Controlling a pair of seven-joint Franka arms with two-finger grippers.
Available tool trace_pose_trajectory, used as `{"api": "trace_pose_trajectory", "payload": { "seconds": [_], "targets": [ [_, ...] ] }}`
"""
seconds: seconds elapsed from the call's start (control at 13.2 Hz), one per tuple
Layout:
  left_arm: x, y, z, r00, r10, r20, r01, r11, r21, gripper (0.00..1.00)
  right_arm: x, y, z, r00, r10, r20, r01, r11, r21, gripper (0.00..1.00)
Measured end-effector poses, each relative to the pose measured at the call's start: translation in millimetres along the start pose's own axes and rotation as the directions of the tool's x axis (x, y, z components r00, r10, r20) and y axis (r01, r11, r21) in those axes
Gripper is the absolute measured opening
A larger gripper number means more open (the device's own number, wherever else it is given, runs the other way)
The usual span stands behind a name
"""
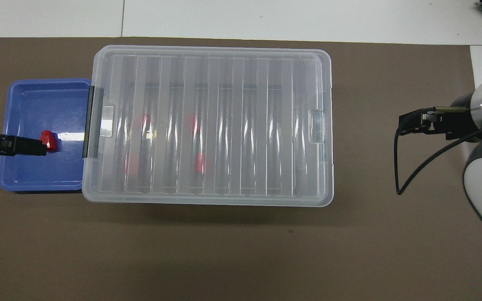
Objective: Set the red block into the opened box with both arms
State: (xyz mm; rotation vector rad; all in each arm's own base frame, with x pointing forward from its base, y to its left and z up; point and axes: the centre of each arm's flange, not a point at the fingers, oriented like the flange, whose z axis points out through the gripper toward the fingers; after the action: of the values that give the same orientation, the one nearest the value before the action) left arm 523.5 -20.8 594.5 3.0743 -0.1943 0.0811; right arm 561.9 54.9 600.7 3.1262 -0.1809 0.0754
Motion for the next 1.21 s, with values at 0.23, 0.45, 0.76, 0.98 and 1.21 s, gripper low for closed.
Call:
{"api": "trace_pose_trajectory", "payload": {
  "seconds": [0.23, 0.45, 0.76, 0.98, 1.21],
  "targets": [
    [3, 0, 7, 1.0, 0.0, 0.012, 0.0, 1.0, -0.002, 1.0, 3, -35, 34, 0.999, 0.02, -0.034, -0.019, 1.0, 0.016, 0.96],
    [3, 1, 6, 1.0, 0.003, 0.009, -0.003, 1.0, -0.002, 1.0, 8, -60, 68, 0.998, 0.021, -0.058, -0.019, 0.999, 0.032, 0.96],
    [4, 1, 5, 1.0, 0.002, 0.006, -0.002, 1.0, -0.002, 1.0, 13, -88, 112, 0.997, -0.002, -0.072, 0.006, 0.999, 0.047, 0.97],
    [3, 1, 4, 1.0, 0.002, 0.005, -0.002, 1.0, -0.002, 1.0, 6, -105, 128, 0.998, -0.032, -0.056, 0.034, 0.998, 0.044, 0.97],
    [3, 1, 4, 1.0, 0.002, 0.005, -0.002, 1.0, -0.002, 1.0, 0, -106, 140, 0.999, -0.039, -0.032, 0.04, 0.999, 0.036, 0.99]
  ]
}}
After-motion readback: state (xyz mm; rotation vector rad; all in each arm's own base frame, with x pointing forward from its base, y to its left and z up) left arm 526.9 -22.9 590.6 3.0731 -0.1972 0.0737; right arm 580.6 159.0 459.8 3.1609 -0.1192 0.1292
